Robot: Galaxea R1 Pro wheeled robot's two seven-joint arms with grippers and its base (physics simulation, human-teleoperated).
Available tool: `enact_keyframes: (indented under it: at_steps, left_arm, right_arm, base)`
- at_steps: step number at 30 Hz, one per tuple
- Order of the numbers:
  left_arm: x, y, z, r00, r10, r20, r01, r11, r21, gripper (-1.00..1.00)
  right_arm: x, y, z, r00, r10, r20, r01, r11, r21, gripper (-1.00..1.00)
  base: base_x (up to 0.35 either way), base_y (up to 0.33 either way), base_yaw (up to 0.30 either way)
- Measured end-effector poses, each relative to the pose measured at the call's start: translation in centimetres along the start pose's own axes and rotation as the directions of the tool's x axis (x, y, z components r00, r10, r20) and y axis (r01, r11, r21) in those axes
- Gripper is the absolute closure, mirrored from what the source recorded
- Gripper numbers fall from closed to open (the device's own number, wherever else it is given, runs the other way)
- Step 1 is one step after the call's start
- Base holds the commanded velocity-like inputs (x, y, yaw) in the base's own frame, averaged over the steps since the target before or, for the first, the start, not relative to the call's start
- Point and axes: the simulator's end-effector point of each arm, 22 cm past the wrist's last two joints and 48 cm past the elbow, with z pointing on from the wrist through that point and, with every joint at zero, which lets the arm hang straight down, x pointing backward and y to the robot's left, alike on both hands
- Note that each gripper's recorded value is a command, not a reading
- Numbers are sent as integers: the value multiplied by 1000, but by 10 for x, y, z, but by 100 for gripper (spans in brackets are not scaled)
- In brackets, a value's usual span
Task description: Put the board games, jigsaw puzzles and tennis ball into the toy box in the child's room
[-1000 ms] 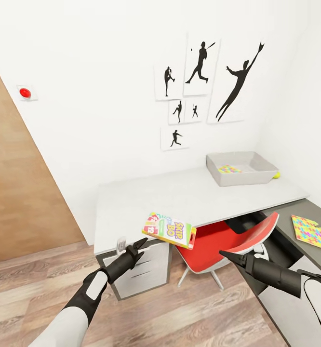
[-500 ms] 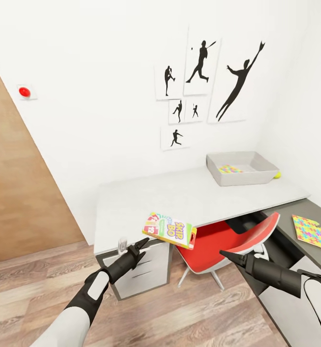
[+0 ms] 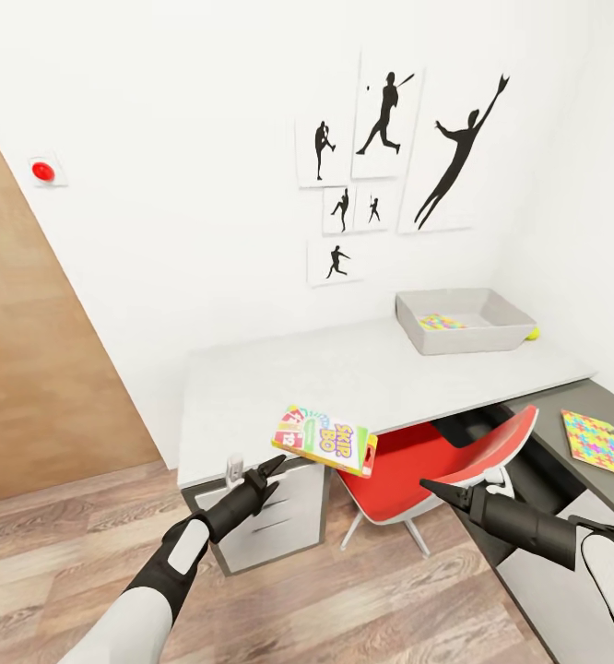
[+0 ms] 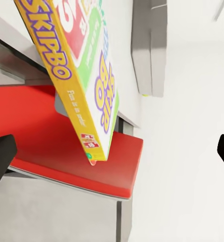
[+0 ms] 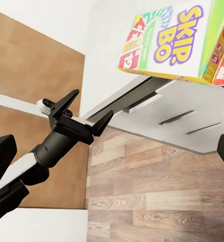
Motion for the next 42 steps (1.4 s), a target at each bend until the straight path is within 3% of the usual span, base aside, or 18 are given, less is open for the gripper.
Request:
enact_keyframes:
  at_steps: [42]
  left_arm:
    - [-1, 37, 20, 1000, -3, -2, 3, 1000, 6, -100]
  right_arm:
    - [10, -37, 22, 1000, -2, -1, 2, 1000, 2, -100]
  base:
    - [0, 0, 0]
